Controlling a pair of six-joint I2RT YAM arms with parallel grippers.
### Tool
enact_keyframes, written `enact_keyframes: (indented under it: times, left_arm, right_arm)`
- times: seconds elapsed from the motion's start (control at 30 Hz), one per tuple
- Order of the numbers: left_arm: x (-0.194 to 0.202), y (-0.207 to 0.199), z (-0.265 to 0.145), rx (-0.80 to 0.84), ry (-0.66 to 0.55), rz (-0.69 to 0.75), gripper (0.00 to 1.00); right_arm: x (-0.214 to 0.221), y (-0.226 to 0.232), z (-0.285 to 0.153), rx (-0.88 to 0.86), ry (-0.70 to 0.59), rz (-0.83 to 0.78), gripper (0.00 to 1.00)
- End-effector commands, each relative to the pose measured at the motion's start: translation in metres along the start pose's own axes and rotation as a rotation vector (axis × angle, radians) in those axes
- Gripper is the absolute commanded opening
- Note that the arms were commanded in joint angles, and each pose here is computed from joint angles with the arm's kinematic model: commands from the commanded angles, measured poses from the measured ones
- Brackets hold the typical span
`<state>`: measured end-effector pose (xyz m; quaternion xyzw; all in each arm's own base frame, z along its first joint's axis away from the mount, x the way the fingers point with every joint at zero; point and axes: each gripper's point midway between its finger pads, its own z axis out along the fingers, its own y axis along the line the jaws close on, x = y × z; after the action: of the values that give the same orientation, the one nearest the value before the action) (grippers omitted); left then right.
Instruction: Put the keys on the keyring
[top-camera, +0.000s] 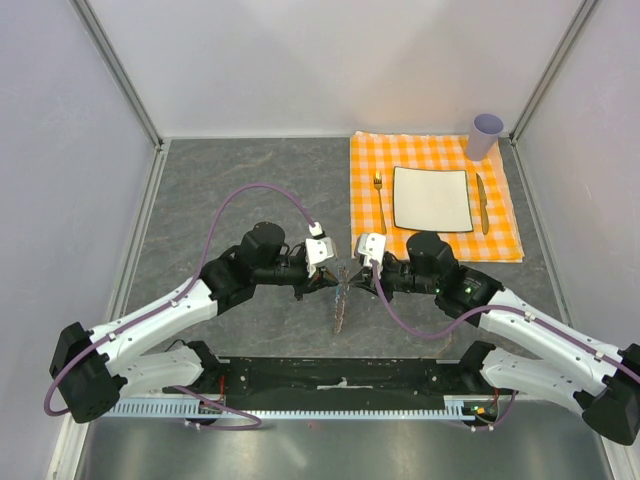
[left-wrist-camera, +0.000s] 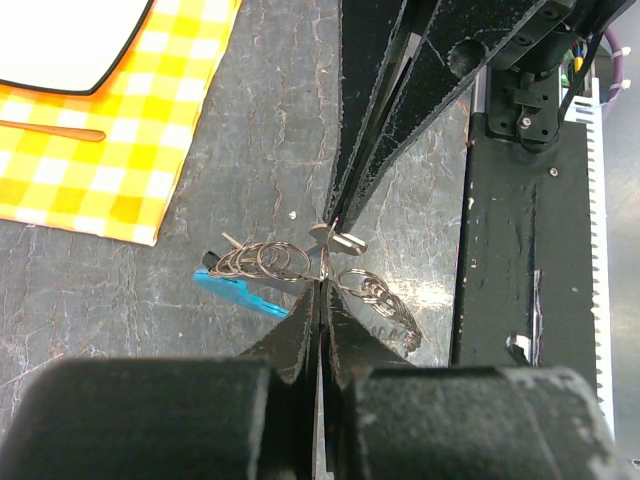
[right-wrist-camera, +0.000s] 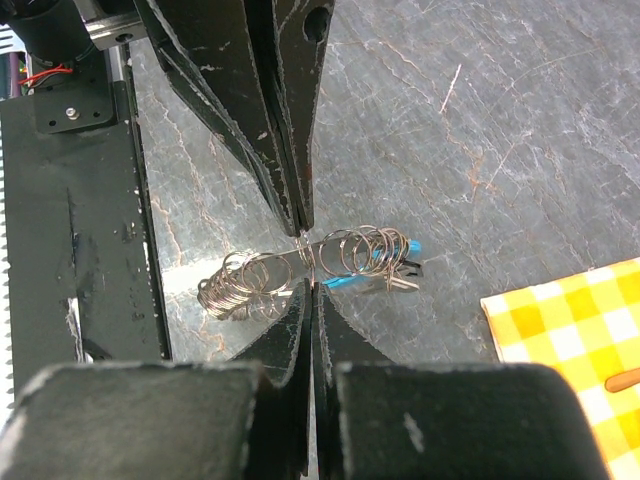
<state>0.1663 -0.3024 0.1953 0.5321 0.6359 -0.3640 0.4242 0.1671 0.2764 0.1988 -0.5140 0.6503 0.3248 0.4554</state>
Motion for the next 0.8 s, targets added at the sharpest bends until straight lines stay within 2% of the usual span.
enact_keyframes:
  times: [0.0,0.77]
  left_arm:
    - [-0.028,-0.004,-0.003,0.022,-0.105,0.04,0.02]
    - [-0.036,-0.015,-0.007,0.066,-0.159,0.056,0.02]
  right_arm:
    - [-0.009,0.006,0.002,-0.04,-0.03,-0.02,0.0]
    - [-0.015,0.012,0.0,-0.072,-0.069,-0.044,0.0]
